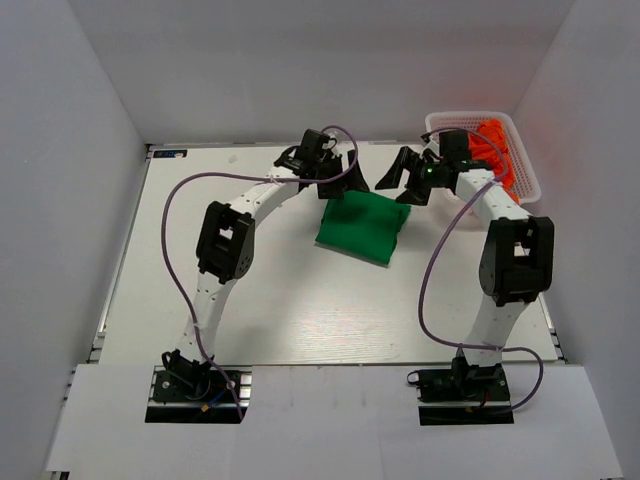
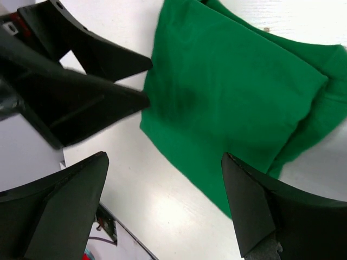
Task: Fold and stack the t-shirts
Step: Fold the long partially folded tshirt into a neat square, then put the neatly folded tshirt into the corner of the board with the left arm
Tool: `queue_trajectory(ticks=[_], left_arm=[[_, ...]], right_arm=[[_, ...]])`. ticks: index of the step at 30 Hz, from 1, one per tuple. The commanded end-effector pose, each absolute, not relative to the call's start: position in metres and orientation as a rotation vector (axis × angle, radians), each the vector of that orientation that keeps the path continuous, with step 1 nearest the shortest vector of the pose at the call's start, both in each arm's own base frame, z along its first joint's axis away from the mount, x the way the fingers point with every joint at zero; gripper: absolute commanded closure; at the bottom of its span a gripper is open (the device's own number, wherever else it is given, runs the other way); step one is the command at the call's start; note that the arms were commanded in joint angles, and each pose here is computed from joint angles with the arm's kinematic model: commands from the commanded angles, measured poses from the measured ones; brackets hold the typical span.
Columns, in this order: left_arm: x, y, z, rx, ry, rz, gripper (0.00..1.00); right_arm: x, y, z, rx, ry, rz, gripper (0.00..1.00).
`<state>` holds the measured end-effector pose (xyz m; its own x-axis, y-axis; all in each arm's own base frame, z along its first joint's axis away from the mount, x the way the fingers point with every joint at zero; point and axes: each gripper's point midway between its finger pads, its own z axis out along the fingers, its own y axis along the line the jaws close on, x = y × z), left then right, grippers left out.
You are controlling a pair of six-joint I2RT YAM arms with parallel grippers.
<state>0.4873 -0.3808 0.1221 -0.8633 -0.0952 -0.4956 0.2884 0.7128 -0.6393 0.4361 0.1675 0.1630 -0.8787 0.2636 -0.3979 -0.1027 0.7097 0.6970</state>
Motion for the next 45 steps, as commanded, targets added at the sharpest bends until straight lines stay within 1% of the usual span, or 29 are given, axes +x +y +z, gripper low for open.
queue_trajectory(ticks=[1, 4, 5, 9, 10, 13, 15, 17, 22, 24, 26, 27, 28, 30, 31, 32, 34, 35, 36, 38, 40, 41, 43, 44, 45], left_arm=[[0.497, -0.397, 0.154, 0.203, 2.257, -1.114, 0.0], [0.516, -0.402, 0.156, 0.158, 2.214, -1.103, 0.0], [0.521, -0.404, 0.144, 0.138, 2.223, -1.093, 0.0], [0.533, -0.402, 0.125, 0.071, 2.235, -1.049, 0.0], [0.535, -0.393, 0.106, 0.031, 2.273, -1.021, 0.0], [0.532, -0.379, 0.079, -0.036, 2.338, -0.982, 0.0], [0.53, -0.37, 0.062, -0.077, 2.38, -0.911, 0.0], [0.526, -0.367, 0.057, -0.067, 2.408, -0.892, 0.0], [0.529, -0.354, 0.057, -0.093, 2.421, -0.828, 0.0], [0.533, -0.348, 0.063, -0.107, 2.406, -0.819, 0.0], [0.54, -0.347, 0.087, -0.079, 2.363, -0.84, 0.0], [0.538, -0.349, 0.099, -0.052, 2.351, -0.861, 0.0], [0.536, -0.354, 0.121, -0.008, 2.317, -0.907, 0.0], [0.531, -0.353, 0.143, 0.021, 2.286, -0.925, 0.0], [0.529, -0.354, 0.156, 0.045, 2.255, -0.943, 0.0], [0.521, -0.35, 0.17, 0.049, 2.237, -0.948, 0.0], [0.513, -0.346, 0.18, 0.065, 2.223, -0.945, 0.0], [0.507, -0.342, 0.173, 0.081, 2.241, -0.929, 0.0], [0.499, -0.343, 0.18, 0.096, 2.237, -0.918, 0.0], [0.491, -0.334, 0.157, 0.102, 2.312, -0.819, 0.0], [0.486, -0.327, 0.138, 0.124, 2.368, -0.728, 0.0], [0.482, -0.324, 0.13, 0.133, 2.409, -0.707, 0.0], [0.477, -0.322, 0.111, 0.156, 2.466, -0.647, 0.0], [0.473, -0.319, 0.093, 0.168, 2.522, -0.619, 0.0], [0.469, -0.316, 0.082, 0.185, 2.552, -0.599, 0.05]], right_arm=[[0.452, 0.179, 0.148, 0.096, 2.43, 1.009, 0.1], [0.461, 0.185, 0.134, 0.117, 2.433, 0.97, 0.1], [0.472, 0.184, 0.127, 0.125, 2.403, 0.938, 0.1], [0.485, 0.18, 0.104, 0.197, 2.381, 0.891, 0.1], [0.49, 0.178, 0.098, 0.209, 2.368, 0.883, 0.1], [0.496, 0.173, 0.073, 0.293, 2.391, 0.846, 0.1], [0.495, 0.166, 0.053, 0.354, 2.427, 0.802, 0.1], [0.487, 0.159, 0.037, 0.389, 2.474, 0.738, 0.1], [0.478, 0.147, 0.017, 0.428, 2.518, 0.657, 0.1], [0.478, 0.148, 0.021, 0.392, 2.518, 0.65, 0.1], [0.482, 0.15, 0.034, 0.351, 2.497, 0.661, 0.1], [0.485, 0.156, 0.044, 0.263, 2.475, 0.667, 0.1], [0.489, 0.165, 0.074, 0.204, 2.408, 0.721, 0.1], [0.487, 0.176, 0.09, 0.107, 2.357, 0.736, 0.1], [0.489, 0.179, 0.123, 0.059, 2.275, 0.748, 0.1], [0.488, 0.181, 0.132, 0.028, 2.252, 0.735, 0.1], [0.483, 0.186, 0.157, -0.027, 2.173, 0.739, 0.1], [0.48, 0.185, 0.168, -0.035, 2.15, 0.739, 0.1], [0.474, 0.186, 0.165, -0.039, 2.16, 0.743, 0.1], [0.463, 0.186, 0.169, -0.038, 2.153, 0.746, 0.1], [0.45, 0.184, 0.157, -0.024, 2.183, 0.745, 0.1], [0.445, 0.184, 0.17, -0.015, 2.161, 0.748, 0.1], [0.434, 0.176, 0.171, 0.004, 2.156, 0.73, 0.1], [0.431, 0.171, 0.183, 0.011, 2.128, 0.718, 0.1], [0.429, 0.167, 0.186, 0.022, 2.119, 0.705, 0.1]])
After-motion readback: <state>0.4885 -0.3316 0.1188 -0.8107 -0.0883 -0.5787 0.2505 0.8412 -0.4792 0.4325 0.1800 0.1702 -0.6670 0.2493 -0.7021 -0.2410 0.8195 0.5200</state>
